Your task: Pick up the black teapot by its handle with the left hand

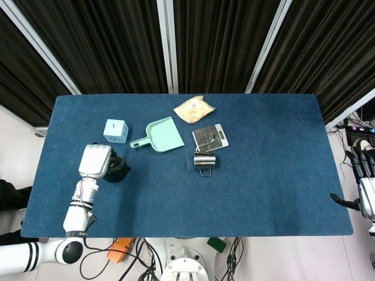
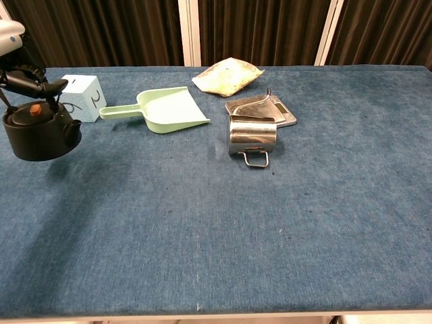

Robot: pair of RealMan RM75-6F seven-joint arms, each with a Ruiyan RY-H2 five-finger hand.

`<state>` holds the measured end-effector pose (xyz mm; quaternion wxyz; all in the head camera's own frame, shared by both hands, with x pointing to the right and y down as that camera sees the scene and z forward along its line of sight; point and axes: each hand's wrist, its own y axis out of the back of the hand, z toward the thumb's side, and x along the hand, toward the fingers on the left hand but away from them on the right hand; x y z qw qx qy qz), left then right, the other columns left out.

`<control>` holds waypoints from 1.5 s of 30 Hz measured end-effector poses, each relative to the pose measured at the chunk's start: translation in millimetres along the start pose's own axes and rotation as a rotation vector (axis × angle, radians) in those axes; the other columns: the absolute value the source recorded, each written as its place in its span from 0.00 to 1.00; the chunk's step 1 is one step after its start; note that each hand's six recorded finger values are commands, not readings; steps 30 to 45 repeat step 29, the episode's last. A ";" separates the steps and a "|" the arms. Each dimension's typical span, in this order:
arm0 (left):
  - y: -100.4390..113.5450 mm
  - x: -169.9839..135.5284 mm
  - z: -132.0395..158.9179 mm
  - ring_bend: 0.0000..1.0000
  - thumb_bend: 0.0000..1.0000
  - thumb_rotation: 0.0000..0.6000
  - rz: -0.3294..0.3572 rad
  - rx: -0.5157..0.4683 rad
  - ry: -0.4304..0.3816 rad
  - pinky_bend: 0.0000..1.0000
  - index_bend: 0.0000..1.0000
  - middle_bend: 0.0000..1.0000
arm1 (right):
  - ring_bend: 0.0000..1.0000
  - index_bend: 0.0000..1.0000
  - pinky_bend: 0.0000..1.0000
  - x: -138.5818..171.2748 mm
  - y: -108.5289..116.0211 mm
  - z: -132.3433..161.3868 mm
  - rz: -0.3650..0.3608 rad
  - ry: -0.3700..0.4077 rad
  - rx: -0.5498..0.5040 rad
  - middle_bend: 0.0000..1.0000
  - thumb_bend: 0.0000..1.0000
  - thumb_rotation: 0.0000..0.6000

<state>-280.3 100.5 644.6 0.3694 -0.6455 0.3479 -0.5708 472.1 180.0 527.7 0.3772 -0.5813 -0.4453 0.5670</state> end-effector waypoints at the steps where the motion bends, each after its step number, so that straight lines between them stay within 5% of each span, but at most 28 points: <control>1: -0.3 -0.1 0.1 1.00 0.43 0.64 0.001 0.006 0.000 0.54 1.00 1.00 | 0.00 0.00 0.00 0.2 0.1 -0.4 -0.001 -0.001 -0.001 0.02 0.04 1.00; 6: -3.9 -0.5 0.7 1.00 0.46 0.78 0.000 0.035 -0.002 0.56 1.00 1.00 | 0.00 0.00 0.00 0.9 -0.2 -2.3 0.000 -0.005 -0.001 0.02 0.04 1.00; 15: -6.6 1.2 0.3 1.00 0.46 0.82 0.014 0.093 0.006 0.57 1.00 1.00 | 0.00 0.00 0.00 0.6 -2.5 -4.7 0.009 -0.012 -0.003 0.02 0.04 1.00; 45: -11.0 5.9 0.6 1.00 0.46 0.82 0.023 0.119 0.027 0.57 1.00 1.00 | 0.00 0.00 0.00 -0.1 -4.6 -6.1 0.019 -0.021 0.000 0.02 0.04 1.00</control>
